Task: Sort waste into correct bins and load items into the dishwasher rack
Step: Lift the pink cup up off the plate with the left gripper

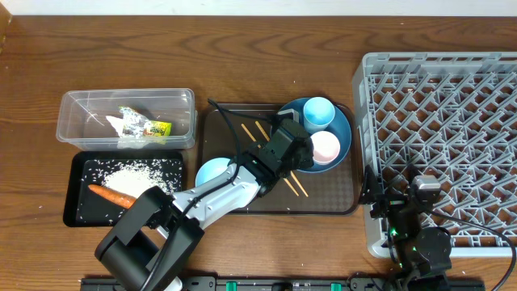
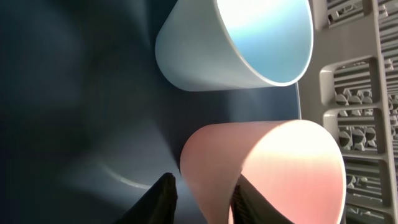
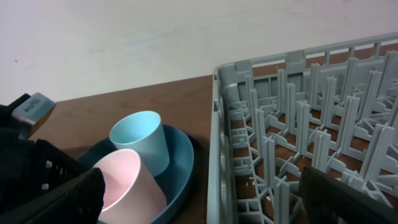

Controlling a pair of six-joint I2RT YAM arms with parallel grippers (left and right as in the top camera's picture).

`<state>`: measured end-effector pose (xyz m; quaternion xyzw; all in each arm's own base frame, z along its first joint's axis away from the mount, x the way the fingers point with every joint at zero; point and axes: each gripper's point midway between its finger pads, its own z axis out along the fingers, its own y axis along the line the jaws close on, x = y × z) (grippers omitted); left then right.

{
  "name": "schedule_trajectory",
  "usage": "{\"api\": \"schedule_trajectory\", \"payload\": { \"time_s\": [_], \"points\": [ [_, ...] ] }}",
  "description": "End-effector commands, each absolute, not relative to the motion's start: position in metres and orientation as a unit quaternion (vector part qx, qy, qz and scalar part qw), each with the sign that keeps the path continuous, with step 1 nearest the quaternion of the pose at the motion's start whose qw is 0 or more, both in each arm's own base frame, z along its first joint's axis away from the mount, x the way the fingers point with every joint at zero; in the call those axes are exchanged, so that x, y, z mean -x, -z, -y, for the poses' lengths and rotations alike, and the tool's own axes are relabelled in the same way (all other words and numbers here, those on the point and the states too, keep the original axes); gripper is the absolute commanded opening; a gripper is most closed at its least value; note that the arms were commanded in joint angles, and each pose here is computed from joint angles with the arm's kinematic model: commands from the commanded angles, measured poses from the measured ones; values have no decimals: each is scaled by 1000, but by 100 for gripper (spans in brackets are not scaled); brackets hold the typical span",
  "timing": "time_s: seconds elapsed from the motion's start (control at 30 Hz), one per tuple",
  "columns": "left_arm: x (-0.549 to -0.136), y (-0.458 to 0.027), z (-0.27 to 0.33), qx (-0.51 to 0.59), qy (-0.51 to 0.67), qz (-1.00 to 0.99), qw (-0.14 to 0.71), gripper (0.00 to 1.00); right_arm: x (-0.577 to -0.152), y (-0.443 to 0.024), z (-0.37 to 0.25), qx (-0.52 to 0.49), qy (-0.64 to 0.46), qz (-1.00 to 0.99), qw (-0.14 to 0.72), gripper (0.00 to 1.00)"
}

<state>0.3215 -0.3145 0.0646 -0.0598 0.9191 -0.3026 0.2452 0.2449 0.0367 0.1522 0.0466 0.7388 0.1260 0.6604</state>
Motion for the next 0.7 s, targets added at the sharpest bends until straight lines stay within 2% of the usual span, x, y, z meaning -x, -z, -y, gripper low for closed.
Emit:
{"api": "schedule_trajectory", "payload": {
  "time_s": [0.0, 0.5, 0.67],
  "points": [
    [-325, -67, 317, 59, 299, -919, 250, 27, -245, -151, -36, -45, -123, -741, 659, 99],
    [-326, -75, 318, 59, 305, -916, 255, 20, -245, -151, -36, -45, -123, -741, 659, 99],
    [-327, -98, 318, 59, 322, -905, 271, 6, -245, -151, -36, -45, -123, -741, 659, 99]
  ]
}}
